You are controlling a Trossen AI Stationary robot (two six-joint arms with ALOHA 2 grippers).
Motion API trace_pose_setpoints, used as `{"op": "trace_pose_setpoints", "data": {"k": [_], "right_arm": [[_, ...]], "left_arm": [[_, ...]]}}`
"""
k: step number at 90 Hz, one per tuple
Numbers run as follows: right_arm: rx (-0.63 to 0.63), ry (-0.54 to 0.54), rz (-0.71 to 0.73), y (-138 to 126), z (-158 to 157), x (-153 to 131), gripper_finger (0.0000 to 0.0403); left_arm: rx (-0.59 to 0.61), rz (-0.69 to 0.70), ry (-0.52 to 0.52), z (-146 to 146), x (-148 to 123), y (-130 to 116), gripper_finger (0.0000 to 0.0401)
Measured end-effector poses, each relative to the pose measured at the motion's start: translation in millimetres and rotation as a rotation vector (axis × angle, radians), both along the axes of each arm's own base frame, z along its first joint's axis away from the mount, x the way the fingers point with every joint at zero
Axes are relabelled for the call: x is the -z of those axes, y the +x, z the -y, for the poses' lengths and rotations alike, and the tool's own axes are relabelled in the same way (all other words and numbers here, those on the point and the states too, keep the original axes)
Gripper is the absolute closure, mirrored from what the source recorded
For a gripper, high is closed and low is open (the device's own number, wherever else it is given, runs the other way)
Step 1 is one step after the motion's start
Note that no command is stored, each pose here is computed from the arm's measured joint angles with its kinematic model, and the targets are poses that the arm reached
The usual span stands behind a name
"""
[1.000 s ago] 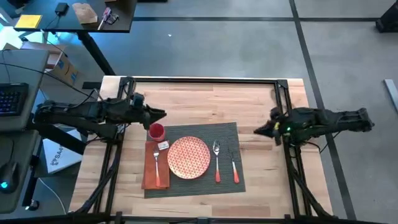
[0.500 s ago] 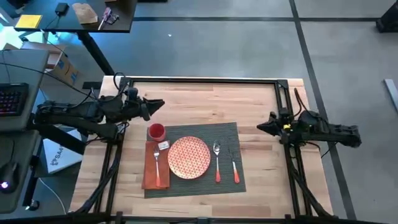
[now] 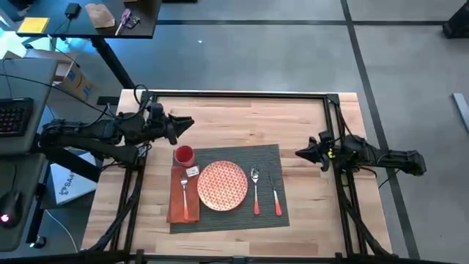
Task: Set table place
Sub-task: Return to Home Position
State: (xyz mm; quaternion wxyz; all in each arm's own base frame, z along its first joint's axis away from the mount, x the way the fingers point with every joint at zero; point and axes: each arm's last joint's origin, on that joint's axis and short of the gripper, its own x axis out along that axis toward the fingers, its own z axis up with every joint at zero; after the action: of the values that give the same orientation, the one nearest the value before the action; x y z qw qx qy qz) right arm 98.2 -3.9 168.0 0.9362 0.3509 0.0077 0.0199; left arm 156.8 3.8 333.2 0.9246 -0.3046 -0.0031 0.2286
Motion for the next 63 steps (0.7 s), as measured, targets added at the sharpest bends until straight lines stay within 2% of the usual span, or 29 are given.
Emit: {"op": "trace_pose_setpoints", "data": {"k": [13, 30, 63], "right_arm": [[0.000, 0.000, 0.000, -0.1, 0.0, -0.1, 0.0403], [0.000, 0.000, -0.001, -0.1, 0.0, -0.1, 0.0403], [0.001, 0.000, -0.001, -0.1, 0.0, -0.2, 0.0403]], "left_arm": [[0.006, -0.015, 0.077, -0.1, -2.0, 0.3, 0.0272], [0.000, 0.012, 0.026, 0.1, -2.3, 0.3, 0.0272], [-0.022, 0.014, 0.050, -0.8, -4.5, -5.4, 0.0272]]}}
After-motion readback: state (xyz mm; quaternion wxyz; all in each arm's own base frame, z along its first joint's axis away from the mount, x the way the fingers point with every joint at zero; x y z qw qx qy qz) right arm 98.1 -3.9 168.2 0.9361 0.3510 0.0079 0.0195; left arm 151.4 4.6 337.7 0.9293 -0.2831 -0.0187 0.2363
